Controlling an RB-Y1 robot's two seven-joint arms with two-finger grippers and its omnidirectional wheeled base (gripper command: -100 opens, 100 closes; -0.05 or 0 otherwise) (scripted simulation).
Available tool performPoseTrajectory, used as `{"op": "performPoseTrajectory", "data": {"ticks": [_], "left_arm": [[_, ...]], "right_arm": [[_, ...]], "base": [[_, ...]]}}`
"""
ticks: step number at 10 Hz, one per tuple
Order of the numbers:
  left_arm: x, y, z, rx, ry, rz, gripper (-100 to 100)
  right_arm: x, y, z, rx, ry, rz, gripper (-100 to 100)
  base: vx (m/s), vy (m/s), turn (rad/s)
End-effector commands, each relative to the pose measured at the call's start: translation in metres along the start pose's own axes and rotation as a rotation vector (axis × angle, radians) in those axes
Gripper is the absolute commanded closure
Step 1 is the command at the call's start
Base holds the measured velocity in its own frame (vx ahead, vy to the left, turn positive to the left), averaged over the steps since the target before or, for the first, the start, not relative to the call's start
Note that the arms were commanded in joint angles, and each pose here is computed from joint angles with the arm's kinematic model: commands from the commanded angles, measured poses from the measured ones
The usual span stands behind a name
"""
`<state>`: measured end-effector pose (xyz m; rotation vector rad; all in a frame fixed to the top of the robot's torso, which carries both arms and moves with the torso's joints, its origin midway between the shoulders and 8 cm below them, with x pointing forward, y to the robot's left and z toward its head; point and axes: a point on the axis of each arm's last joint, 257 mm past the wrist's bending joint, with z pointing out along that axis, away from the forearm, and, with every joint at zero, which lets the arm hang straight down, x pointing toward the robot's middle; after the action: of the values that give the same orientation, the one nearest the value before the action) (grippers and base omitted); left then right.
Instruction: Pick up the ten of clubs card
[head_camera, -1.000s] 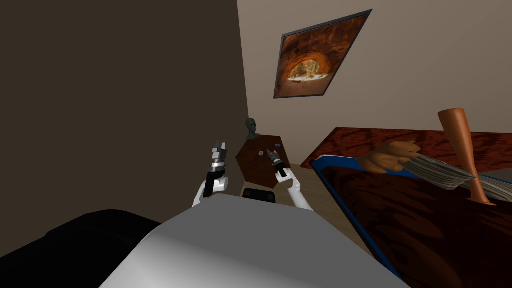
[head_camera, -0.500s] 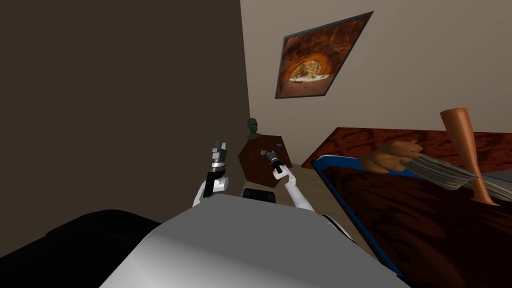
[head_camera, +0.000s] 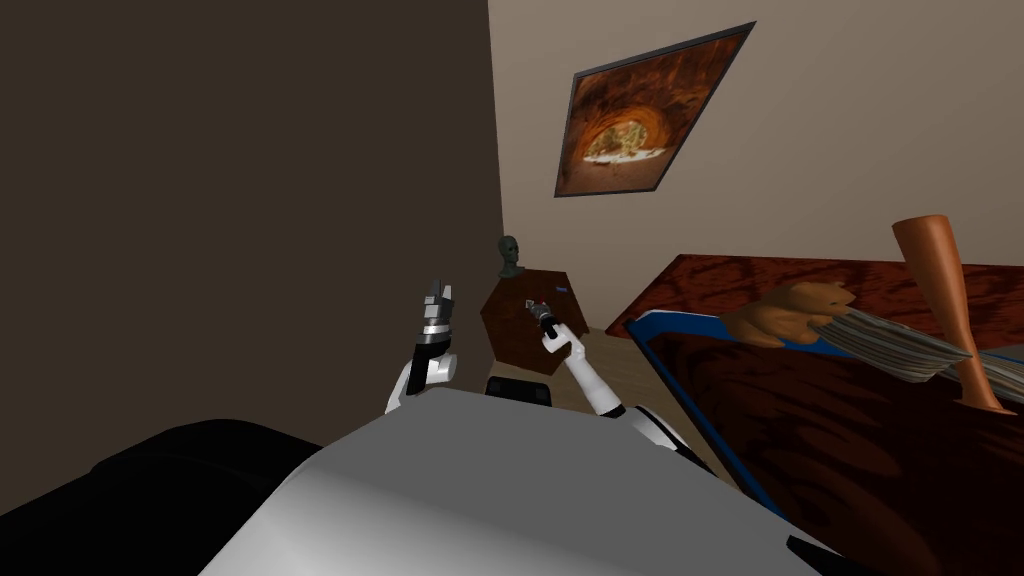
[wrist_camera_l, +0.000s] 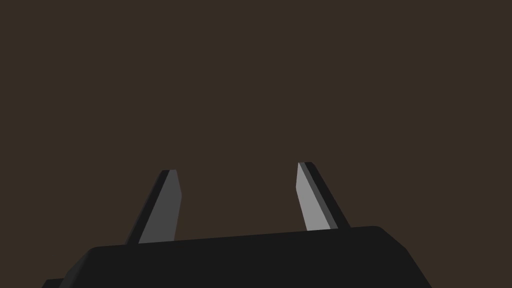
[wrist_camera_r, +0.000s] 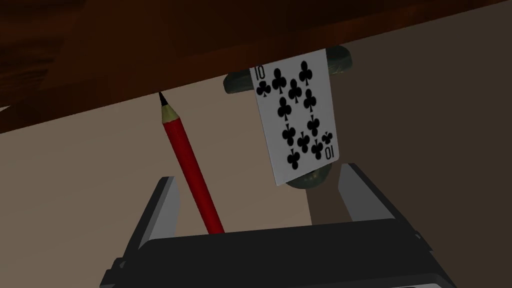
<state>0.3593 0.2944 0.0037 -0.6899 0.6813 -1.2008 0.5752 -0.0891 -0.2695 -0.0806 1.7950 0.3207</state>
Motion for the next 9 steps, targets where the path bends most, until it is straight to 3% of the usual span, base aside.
{"op": "performPoseTrajectory", "data": {"ticks": [1, 5, 6, 7, 8, 9], "left_arm": [[0.000, 0.000, 0.000, 0.000, 0.000, 0.000, 0], [0.000, 0.000, 0.000, 0.000, 0.000, 0.000, 0], [0.000, 0.000, 0.000, 0.000, 0.000, 0.000, 0], [0.000, 0.000, 0.000, 0.000, 0.000, 0.000, 0], [0.000, 0.000, 0.000, 0.000, 0.000, 0.000, 0], [0.000, 0.000, 0.000, 0.000, 0.000, 0.000, 0]], "right_arm": [[0.006, 0.000, 0.007, 0.018, 0.033, -0.039, -100], [0.013, -0.007, 0.020, 0.055, 0.087, -0.119, -100], [0.011, -0.005, 0.017, 0.046, 0.077, -0.104, -100], [0.012, -0.006, 0.018, 0.049, 0.080, -0.107, 0], [0.012, -0.006, 0.018, 0.049, 0.080, -0.106, -100], [0.012, -0.006, 0.018, 0.049, 0.080, -0.107, 100]], "base": [[-0.024, 0.042, 0.017], [-0.026, 0.044, 0.014], [-0.012, 0.021, 0.001], [0.000, 0.000, 0.000], [0.000, 0.000, 0.000], [0.000, 0.000, 0.000]]}}
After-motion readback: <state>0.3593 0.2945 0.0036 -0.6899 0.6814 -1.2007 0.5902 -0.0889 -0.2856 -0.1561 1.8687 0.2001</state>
